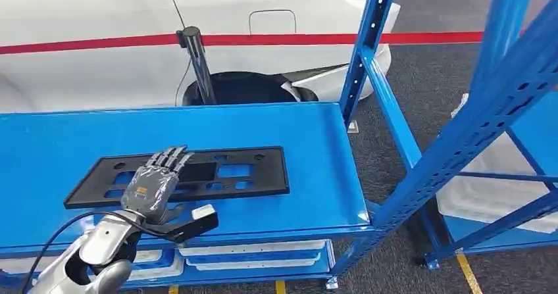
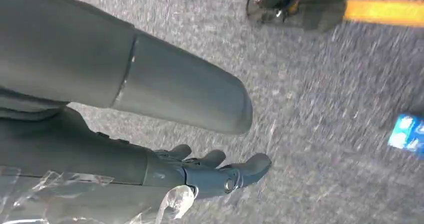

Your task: Take the parts from the cabinet and place them on the table.

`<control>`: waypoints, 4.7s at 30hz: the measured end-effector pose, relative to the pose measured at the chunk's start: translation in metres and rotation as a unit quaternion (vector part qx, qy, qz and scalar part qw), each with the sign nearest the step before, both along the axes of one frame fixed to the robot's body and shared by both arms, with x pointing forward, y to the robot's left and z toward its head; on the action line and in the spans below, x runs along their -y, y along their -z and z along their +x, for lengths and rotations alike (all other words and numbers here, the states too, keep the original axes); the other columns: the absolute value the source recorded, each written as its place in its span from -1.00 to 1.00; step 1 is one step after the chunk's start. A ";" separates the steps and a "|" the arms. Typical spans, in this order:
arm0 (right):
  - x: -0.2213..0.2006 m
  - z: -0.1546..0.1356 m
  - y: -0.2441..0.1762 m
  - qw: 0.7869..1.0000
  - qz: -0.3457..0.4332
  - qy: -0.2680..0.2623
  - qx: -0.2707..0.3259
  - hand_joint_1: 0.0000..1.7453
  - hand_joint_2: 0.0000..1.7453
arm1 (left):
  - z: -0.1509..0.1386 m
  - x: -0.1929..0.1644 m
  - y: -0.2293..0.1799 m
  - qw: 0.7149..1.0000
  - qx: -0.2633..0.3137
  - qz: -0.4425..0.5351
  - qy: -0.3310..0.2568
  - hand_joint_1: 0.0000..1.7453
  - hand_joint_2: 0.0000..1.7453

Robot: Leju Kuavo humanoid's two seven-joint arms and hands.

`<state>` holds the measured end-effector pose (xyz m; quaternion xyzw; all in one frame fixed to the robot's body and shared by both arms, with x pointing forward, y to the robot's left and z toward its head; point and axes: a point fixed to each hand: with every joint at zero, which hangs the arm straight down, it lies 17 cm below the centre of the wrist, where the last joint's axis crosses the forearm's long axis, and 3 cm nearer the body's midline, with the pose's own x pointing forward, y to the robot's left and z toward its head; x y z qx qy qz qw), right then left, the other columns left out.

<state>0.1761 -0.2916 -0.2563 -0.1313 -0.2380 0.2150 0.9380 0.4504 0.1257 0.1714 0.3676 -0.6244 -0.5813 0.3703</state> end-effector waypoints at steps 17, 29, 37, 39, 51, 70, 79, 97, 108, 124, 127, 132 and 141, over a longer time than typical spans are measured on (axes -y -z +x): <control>0.001 0.007 -0.002 1.000 -0.002 -0.005 0.007 -1.00 -1.00 | 0.010 -0.043 0.031 0.999 -0.023 -0.008 -0.042 1.00 1.00; 0.004 0.002 -0.001 1.000 -0.003 0.000 0.008 -1.00 -1.00 | 0.013 -0.039 -0.007 0.999 0.008 -0.025 -0.047 1.00 1.00; 0.007 -0.003 0.000 1.000 -0.003 0.007 0.011 -1.00 -1.00 | -0.005 -0.017 -0.074 0.988 0.047 -0.148 -0.003 1.00 1.00; 0.006 -0.003 -0.001 1.000 -0.002 0.007 0.014 -1.00 -1.00 | -0.017 -0.011 -0.108 0.968 0.043 -0.244 0.033 1.00 1.00; 0.006 -0.018 0.003 1.000 -0.006 0.016 0.009 -1.00 -1.00 | -0.111 -0.023 -0.189 0.789 0.044 -0.582 0.193 1.00 1.00; 0.012 -0.021 0.003 1.000 -0.014 0.018 0.007 -1.00 -1.00 | -0.124 -0.032 -0.211 0.741 0.032 -0.636 0.213 1.00 1.00; 0.011 -0.025 0.004 0.999 -0.018 0.027 0.000 -1.00 -1.00 | -0.127 -0.023 -0.209 0.759 0.037 -0.613 0.214 1.00 1.00; 0.005 -0.036 0.009 0.997 -0.005 0.066 -0.026 -1.00 -1.00 | -0.137 0.018 -0.200 0.748 0.000 -0.621 0.236 1.00 1.00; 0.005 -0.032 0.008 0.997 -0.007 0.067 -0.027 -1.00 -1.00 | -0.140 0.035 -0.197 0.743 -0.017 -0.620 0.251 1.00 1.00; 0.002 -0.040 0.011 0.997 -0.005 0.072 -0.042 -1.00 -1.00 | -0.141 0.050 -0.183 0.742 -0.036 -0.621 0.250 1.00 1.00; 0.000 -0.040 0.011 0.996 -0.003 0.072 -0.043 -1.00 -1.00 | -0.140 0.052 -0.179 0.743 -0.041 -0.620 0.247 1.00 1.00; -0.001 -0.039 0.010 0.997 -0.002 0.070 -0.041 -1.00 -1.00 | -0.140 0.053 -0.176 0.746 -0.043 -0.618 0.245 1.00 1.00; -0.003 -0.037 0.010 0.996 -0.002 0.074 -0.040 -1.00 -1.00 | -0.140 0.054 -0.166 0.751 -0.048 -0.615 0.235 1.00 1.00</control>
